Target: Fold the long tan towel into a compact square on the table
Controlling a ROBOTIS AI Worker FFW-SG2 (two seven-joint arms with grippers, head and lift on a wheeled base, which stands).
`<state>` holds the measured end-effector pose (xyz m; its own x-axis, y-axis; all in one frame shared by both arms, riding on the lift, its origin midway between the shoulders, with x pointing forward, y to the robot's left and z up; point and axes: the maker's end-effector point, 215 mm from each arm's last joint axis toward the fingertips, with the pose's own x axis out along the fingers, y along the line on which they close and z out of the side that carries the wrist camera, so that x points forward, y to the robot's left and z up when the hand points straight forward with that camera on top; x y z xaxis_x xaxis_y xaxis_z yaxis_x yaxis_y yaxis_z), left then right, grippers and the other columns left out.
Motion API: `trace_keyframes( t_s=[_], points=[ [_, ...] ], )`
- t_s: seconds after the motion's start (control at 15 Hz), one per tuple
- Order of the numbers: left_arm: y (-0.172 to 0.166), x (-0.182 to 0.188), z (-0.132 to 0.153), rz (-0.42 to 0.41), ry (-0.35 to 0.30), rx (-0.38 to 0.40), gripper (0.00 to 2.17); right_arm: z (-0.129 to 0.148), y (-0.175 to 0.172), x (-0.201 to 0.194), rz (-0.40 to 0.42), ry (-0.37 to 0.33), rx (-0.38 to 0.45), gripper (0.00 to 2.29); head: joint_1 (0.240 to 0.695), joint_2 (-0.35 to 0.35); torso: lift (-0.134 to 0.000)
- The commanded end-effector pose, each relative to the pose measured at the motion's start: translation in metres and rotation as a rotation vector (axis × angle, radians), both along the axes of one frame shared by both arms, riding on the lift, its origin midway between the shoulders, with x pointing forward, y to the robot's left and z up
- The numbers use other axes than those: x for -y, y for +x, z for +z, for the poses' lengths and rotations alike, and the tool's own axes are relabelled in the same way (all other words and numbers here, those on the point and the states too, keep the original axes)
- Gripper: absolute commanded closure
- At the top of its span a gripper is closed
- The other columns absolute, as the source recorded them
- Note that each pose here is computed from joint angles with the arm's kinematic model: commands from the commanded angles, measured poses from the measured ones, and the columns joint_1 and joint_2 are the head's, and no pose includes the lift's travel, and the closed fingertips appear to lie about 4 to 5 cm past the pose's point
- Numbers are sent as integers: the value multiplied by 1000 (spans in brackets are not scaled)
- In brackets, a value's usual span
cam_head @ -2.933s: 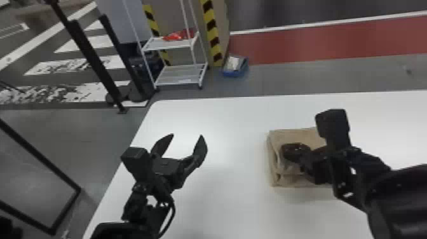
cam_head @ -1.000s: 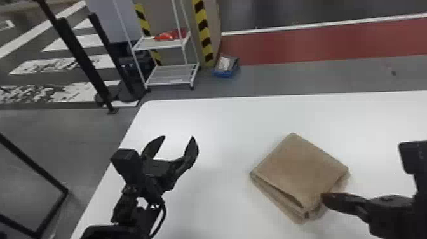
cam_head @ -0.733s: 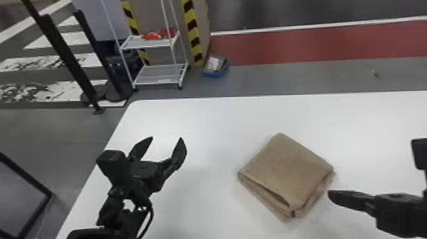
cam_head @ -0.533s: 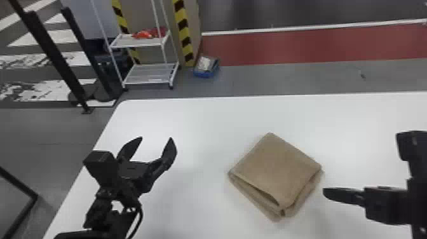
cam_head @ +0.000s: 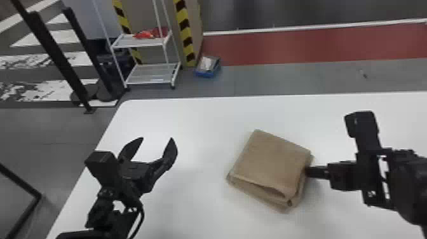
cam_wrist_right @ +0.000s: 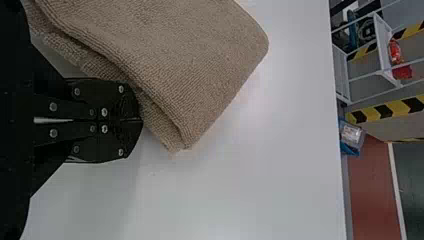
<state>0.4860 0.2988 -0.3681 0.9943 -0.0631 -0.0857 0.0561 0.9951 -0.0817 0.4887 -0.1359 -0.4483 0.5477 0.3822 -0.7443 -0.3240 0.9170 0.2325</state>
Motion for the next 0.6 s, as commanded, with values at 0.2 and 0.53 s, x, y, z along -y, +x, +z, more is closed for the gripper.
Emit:
trace_keyframes(
  t_s=[0.2, 0.53],
  points=[
    [0, 0, 2, 0, 3, 3, 100, 13, 52, -37, 55, -8, 153, 1828, 695, 192, -125],
    [0, -3, 5, 2, 7, 6, 100, 12, 66, -53, 80, -23, 208, 1828, 695, 223, -125]
  ],
)
